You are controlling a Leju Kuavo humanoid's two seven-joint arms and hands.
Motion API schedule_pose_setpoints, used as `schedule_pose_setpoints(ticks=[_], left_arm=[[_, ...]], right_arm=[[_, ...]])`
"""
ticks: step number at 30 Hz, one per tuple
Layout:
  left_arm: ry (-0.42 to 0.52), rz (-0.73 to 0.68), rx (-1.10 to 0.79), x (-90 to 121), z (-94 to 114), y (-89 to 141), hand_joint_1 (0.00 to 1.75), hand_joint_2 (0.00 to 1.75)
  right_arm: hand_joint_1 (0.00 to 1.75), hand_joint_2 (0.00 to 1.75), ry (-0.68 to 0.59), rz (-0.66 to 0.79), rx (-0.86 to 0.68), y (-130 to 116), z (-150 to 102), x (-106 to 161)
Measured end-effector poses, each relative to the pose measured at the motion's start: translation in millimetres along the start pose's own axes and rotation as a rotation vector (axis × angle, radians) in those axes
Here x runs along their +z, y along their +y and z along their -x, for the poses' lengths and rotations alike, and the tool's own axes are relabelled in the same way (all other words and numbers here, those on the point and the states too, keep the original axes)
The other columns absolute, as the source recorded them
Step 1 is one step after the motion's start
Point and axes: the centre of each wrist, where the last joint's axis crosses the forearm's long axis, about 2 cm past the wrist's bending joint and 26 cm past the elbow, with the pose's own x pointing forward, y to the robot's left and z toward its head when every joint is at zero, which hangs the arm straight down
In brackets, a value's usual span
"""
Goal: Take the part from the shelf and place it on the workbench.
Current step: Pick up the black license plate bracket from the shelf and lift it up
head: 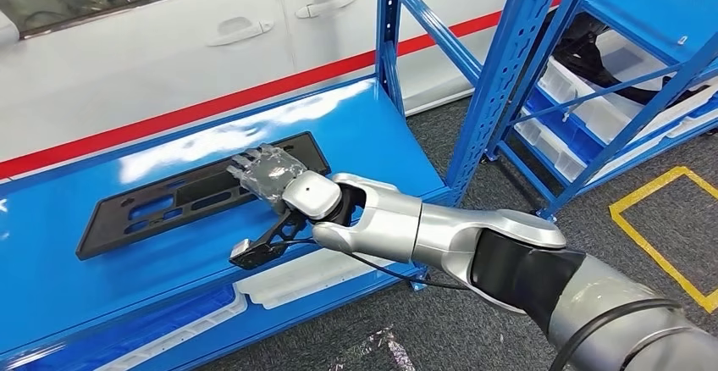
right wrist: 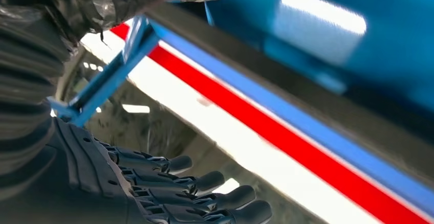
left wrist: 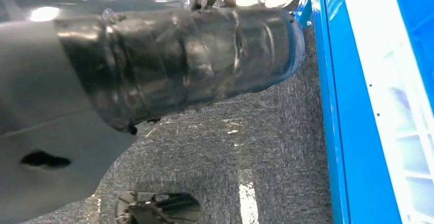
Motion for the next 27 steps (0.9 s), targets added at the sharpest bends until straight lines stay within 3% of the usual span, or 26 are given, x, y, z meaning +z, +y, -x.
schedule_pose_setpoints(ticks=[11,16,27], left_arm=[[0.034,-0.027,0.068,2,3,0,0.0,0.0],[0.042,-0.029,0.076,3,6,0,0.0,0.0],[0.043,-0.03,0.086,3,5,-1,0.0,0.0]], right_arm=[[0.0,1.75,0.144,-0.058,-0.056,21,17,-2],[0.0,1.75,0.154,-0.086,-0.074,35,19,-2],[0.0,1.75,0.144,-0.092,-0.093,41,20,-4]])
